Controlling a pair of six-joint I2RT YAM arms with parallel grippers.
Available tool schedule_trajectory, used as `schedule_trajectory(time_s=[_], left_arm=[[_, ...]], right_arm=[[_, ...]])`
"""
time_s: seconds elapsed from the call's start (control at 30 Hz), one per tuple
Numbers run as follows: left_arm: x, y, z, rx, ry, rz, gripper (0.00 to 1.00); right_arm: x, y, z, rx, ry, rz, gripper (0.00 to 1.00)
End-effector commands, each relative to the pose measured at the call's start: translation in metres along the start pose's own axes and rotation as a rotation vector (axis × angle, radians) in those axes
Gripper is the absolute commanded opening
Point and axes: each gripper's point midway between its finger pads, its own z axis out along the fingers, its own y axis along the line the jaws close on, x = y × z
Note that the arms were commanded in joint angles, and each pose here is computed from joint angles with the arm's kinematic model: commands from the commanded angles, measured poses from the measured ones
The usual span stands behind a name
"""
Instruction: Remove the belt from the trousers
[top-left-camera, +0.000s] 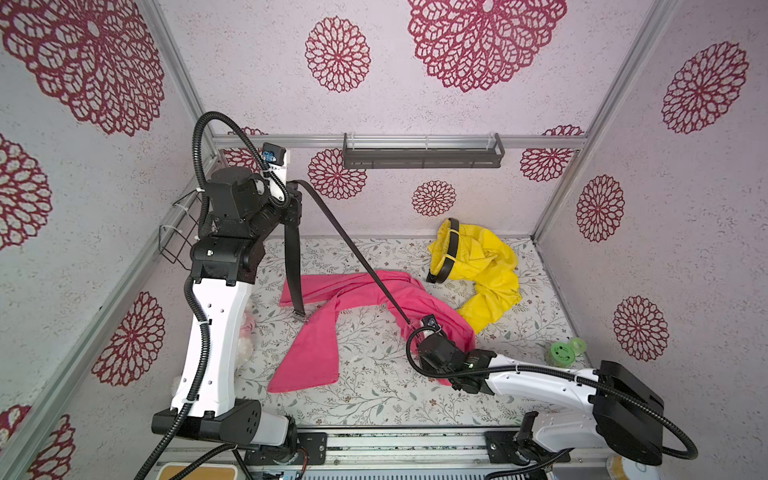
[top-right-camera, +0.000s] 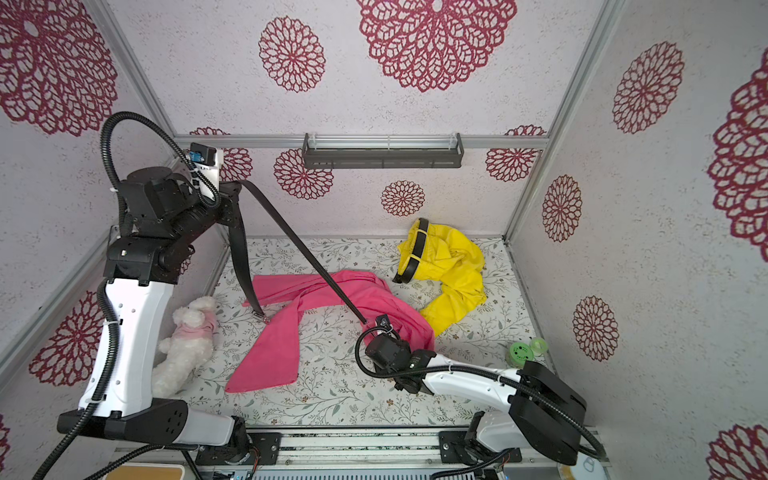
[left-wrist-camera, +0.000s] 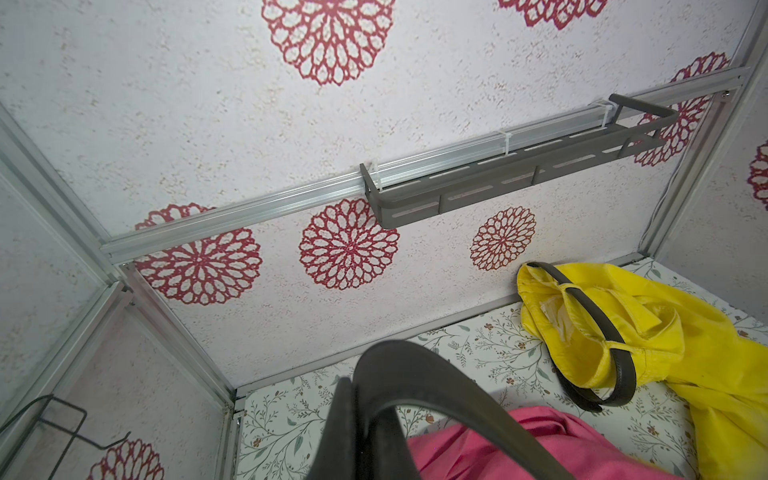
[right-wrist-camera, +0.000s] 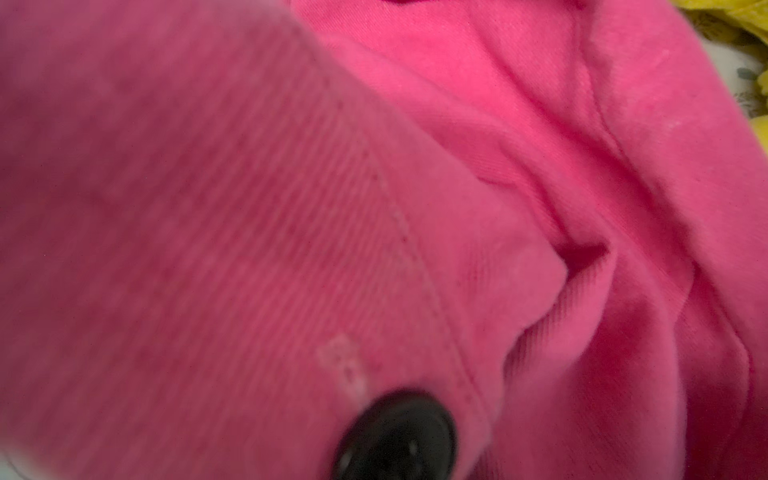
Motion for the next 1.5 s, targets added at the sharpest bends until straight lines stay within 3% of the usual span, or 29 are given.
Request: schedule_trajectory(time_s=[0.0, 0.13, 0.2, 0.4, 0.53, 0.63, 0.77, 0.87, 1.0, 1.03, 1.1, 1.13, 1.27, 1.37, 1.47], left_arm=[[-0.087, 0.047, -0.041, -0.192, -0.312, -0.005, 0.0], [-0.072, 0.049, -0.026, -0.202, -0.27, 0.005, 0.0], [-0.051, 0.054, -0.008, -0.227, -0.204, 0.013, 0.0], [0.065, 0.042, 0.052, -0.196, 0.079, -0.076, 0.0], [0.164, 0.063, 0.077, -0.345, 0.314, -0.062, 0.0], [0.211, 0.091, 0.084, -0.422, 0.414, -0.098, 0.0], [0.243, 0.114, 0.087, -0.473, 0.487, -0.137, 0.0], [0.263, 0.092, 0.098, -0.364, 0.54, -0.176, 0.0], [0.293, 0.019, 0.108, -0.166, 0.645, -0.133, 0.0], [0.302, 0.003, 0.108, -0.14, 0.678, -0.116, 0.07], [0.317, -0.029, 0.105, -0.085, 0.742, -0.093, 0.41], [0.32, -0.038, 0.103, -0.076, 0.76, -0.09, 0.51], [0.302, -0.07, 0.084, -0.051, 0.711, -0.072, 0.96], [0.265, -0.09, 0.06, -0.012, 0.604, -0.155, 0.97], [0.233, -0.122, 0.035, 0.076, 0.497, -0.314, 0.97]], right_arm=[[0.081, -0.048, -0.002, 0.149, 0.284, -0.1, 0.02], [0.068, -0.041, -0.01, 0.116, 0.197, -0.117, 0.1], [0.059, -0.037, -0.018, 0.09, 0.135, -0.116, 0.03], [0.03, -0.025, -0.047, -0.02, -0.053, -0.098, 0.0], [0.035, -0.043, -0.056, 0.022, -0.054, -0.069, 0.0], [0.047, -0.042, -0.056, -0.016, -0.028, -0.048, 0.0], [0.054, -0.052, -0.057, 0.002, -0.029, 0.012, 0.0], [0.044, -0.048, -0.059, 0.001, -0.042, -0.017, 0.0], [0.021, -0.031, -0.063, -0.025, -0.053, -0.169, 0.0], [0.017, -0.026, -0.062, -0.041, -0.041, -0.202, 0.0], [0.012, -0.022, -0.059, -0.063, -0.003, -0.259, 0.0], [0.01, -0.02, -0.058, -0.083, 0.014, -0.276, 0.0], [-0.002, -0.02, -0.06, -0.164, 0.042, -0.263, 0.0], [-0.01, -0.021, -0.064, -0.19, 0.053, -0.256, 0.0], [-0.014, -0.023, -0.065, -0.186, 0.052, -0.266, 0.0]])
